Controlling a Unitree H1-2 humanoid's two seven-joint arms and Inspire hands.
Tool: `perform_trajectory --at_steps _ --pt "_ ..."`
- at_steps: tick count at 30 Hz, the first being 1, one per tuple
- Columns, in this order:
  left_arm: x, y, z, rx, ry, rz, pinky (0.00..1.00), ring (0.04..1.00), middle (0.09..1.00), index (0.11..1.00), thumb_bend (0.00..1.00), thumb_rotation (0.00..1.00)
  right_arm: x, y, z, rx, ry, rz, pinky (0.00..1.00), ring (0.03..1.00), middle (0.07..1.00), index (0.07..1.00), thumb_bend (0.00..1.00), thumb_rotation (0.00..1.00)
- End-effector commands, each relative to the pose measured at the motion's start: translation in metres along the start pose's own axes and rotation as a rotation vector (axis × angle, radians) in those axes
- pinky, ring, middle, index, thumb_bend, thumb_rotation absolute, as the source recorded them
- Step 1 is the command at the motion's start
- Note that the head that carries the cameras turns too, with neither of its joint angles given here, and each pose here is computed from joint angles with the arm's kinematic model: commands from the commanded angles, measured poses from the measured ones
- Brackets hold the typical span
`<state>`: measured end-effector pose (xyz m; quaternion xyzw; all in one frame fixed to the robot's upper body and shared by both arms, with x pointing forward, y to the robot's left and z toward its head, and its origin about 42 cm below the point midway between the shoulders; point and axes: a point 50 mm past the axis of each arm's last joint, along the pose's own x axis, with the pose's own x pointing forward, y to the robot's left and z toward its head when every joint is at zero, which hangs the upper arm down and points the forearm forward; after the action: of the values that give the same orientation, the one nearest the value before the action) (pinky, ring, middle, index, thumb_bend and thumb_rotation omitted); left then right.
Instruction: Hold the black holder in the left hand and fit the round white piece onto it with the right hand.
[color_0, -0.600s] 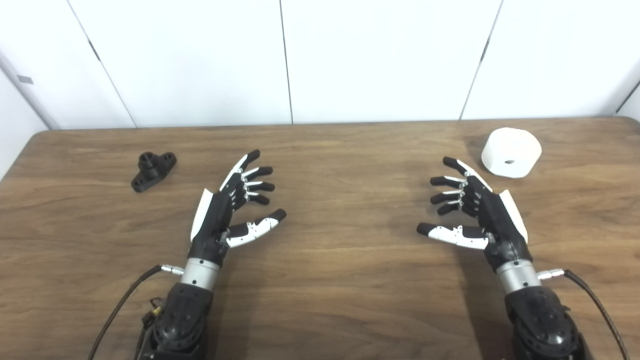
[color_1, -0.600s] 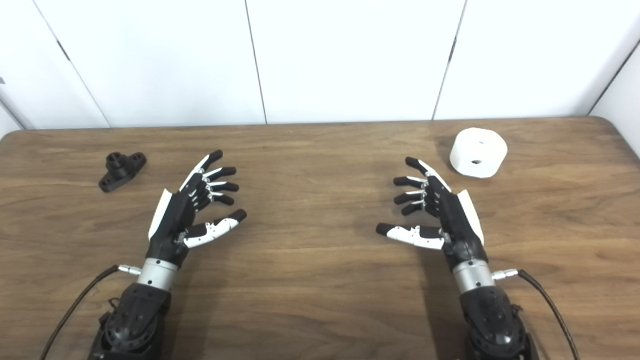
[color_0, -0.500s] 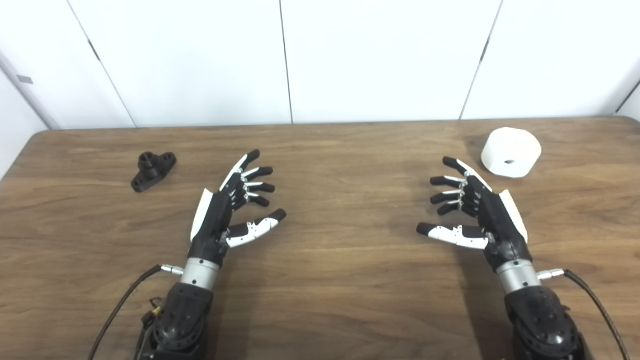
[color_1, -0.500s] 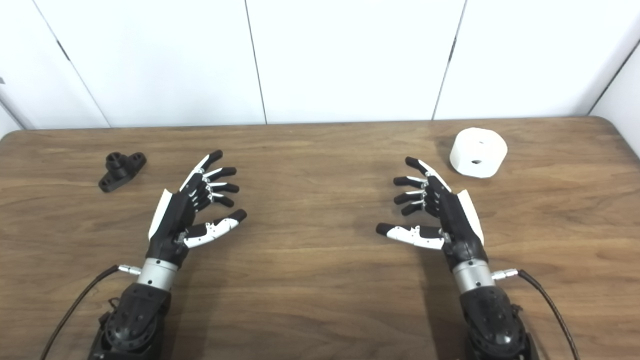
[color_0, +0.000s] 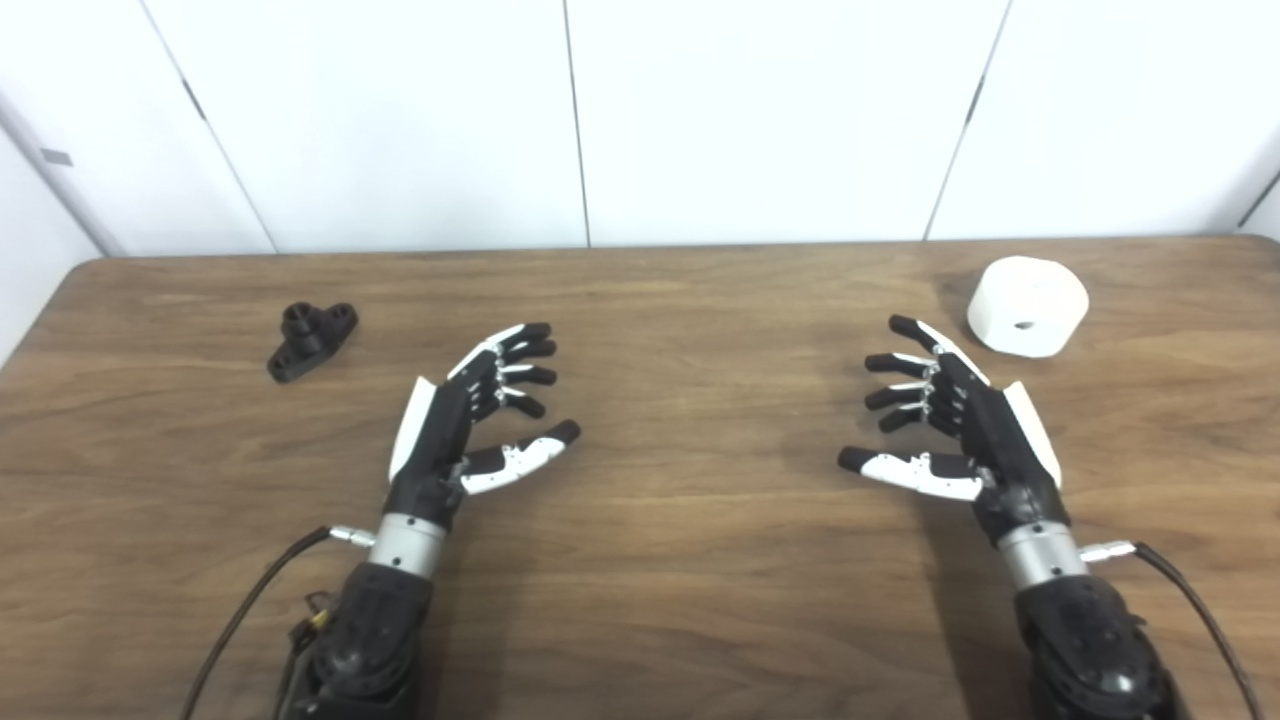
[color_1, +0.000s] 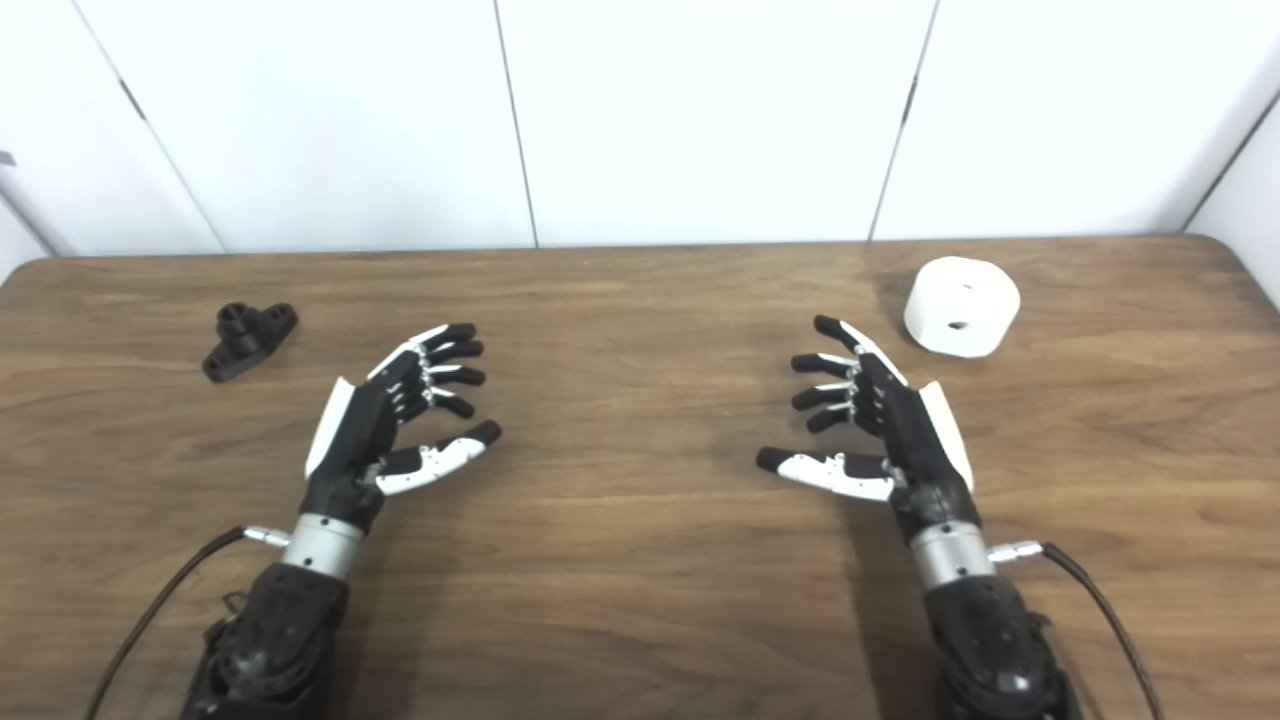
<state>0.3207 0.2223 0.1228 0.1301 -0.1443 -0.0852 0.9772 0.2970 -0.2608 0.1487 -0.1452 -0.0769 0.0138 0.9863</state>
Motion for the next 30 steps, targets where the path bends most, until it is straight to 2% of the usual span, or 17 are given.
perform_trajectory --at_steps 1,3,8,10,14,24,30 --pt "0.003 -0.013 -0.002 -0.019 0.003 0.005 0.54 0.701 0.786 0.805 0.66 0.0 0.006 -0.013 0.01 -0.012 -0.092 -0.003 0.51 0.607 0.736 0.873 0.75 0.02" --pt "0.003 -0.02 -0.005 -0.037 0.008 0.003 0.55 0.704 0.785 0.8 0.66 0.0 0.005 -0.018 0.004 -0.013 -0.089 -0.003 0.51 0.608 0.737 0.872 0.75 0.01" --pt "0.006 -0.034 -0.012 -0.036 0.02 -0.005 0.56 0.715 0.791 0.798 0.67 0.0 0.004 -0.026 -0.005 0.02 -0.024 -0.022 0.51 0.607 0.734 0.869 0.77 0.04" --pt "0.007 -0.038 -0.014 -0.026 0.026 -0.008 0.56 0.718 0.796 0.799 0.66 0.0 0.004 -0.027 -0.005 0.007 -0.027 -0.023 0.51 0.615 0.742 0.88 0.75 0.01" --pt "0.009 -0.041 -0.012 -0.021 0.028 -0.008 0.56 0.721 0.802 0.794 0.65 0.0 0.003 -0.028 -0.003 -0.031 -0.05 -0.025 0.46 0.583 0.736 0.87 0.75 0.02" --pt "0.019 -0.022 0.004 0.003 -0.008 0.058 0.56 0.729 0.77 0.744 0.66 0.0 0.002 -0.031 -0.002 -0.048 -0.041 -0.025 0.47 0.588 0.737 0.857 0.76 0.03" --pt "0.027 0.002 0.017 0.025 -0.015 0.016 0.49 0.626 0.743 0.728 0.65 0.0 0.003 -0.036 -0.005 -0.048 -0.04 -0.017 0.48 0.586 0.734 0.855 0.76 0.05"
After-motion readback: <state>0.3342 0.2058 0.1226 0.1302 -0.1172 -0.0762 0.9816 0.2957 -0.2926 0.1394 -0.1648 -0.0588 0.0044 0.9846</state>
